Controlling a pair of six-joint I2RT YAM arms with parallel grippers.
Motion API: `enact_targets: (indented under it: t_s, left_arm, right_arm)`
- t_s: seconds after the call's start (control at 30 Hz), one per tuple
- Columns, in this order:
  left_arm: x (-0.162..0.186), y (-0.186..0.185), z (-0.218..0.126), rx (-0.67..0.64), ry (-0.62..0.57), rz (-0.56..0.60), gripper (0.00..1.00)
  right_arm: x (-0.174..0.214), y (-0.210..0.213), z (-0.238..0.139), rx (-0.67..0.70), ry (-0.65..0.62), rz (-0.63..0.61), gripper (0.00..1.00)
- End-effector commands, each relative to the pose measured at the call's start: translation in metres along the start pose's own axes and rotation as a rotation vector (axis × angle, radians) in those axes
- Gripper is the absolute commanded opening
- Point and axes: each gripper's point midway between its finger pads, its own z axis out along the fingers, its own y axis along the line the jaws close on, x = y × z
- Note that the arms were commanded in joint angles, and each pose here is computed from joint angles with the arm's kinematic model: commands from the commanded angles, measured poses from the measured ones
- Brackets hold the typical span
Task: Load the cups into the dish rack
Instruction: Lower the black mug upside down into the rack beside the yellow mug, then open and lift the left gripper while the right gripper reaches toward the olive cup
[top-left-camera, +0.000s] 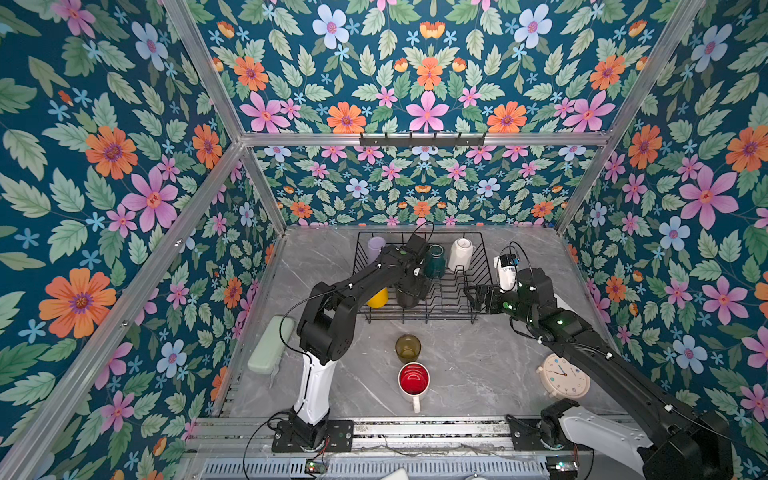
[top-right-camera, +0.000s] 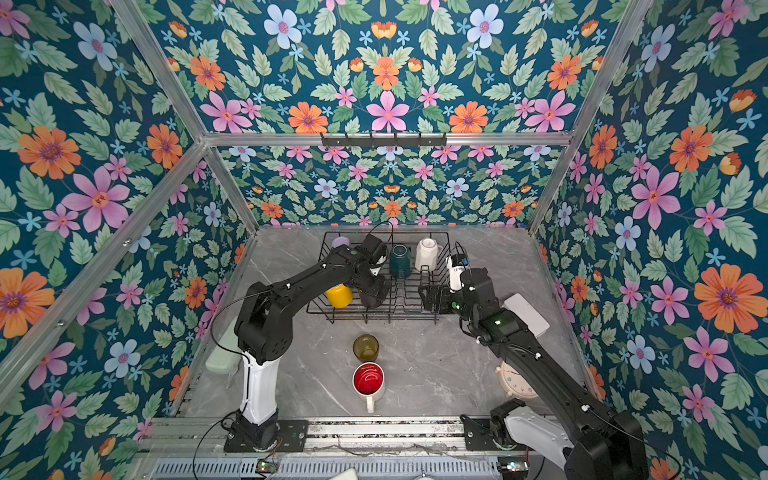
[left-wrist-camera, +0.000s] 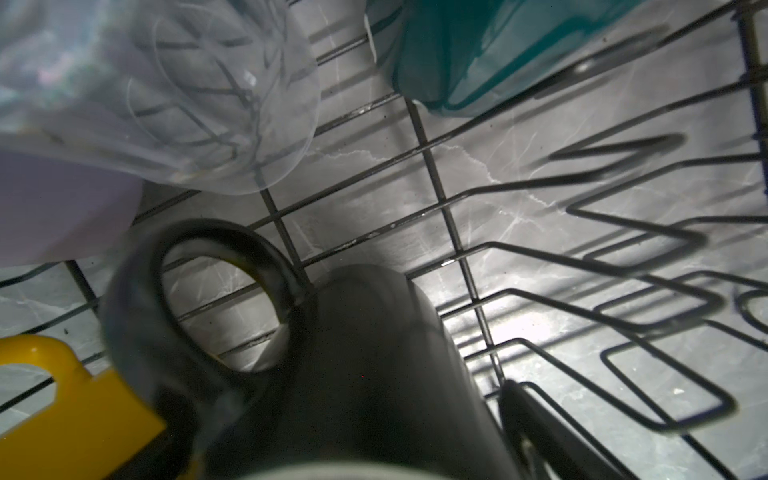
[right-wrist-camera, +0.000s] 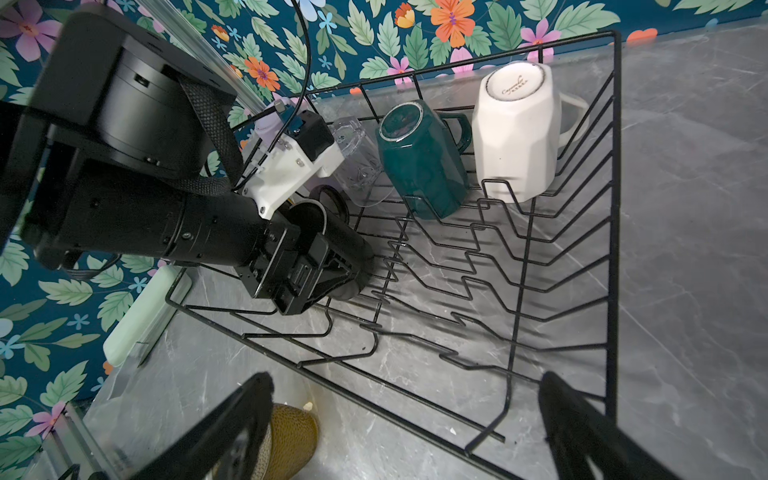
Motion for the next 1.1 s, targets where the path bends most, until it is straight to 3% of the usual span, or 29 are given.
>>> enact_targets:
  t_s: [0.0,0.2,0.37,0.6,0.83,1.07]
  left_arm:
    - [-0.003,0.002,-0.006,-0.009,-0.013,0.001,1.0]
    - [-0.015,0.001,-0.025,0.006,-0.079,-0.006,1.0]
    - [-0.032,0.003,-0.056,0.012,-0.206,-0.017,1.0]
    - [-0.046,0.042,-0.112,-0.157,-0.479,-0.101,1.0]
    - [-0.024,0.08,-0.182,-0.256,-0.803,-0.242,1.0]
    - [0.02,0.11,-0.237,-0.29,-1.091,-0.39,1.0]
  right_arm:
    - [-0.003,0.002,-0.002,-0.005,-0.007,-0.011,0.99]
    - [-0.003,0.003,-0.004,-0.007,-0.003,-0.017,0.99]
    - [0.001,0.005,-0.005,-0.014,0.028,-0.021,0.98]
    - [0.014,0.012,-0.002,-0.043,0.124,0.003,0.94]
    - [0.043,0.037,0.005,-0.026,0.264,-0.111,0.89]
    - [0.081,0.064,0.016,-0.012,0.395,-0.164,0.84]
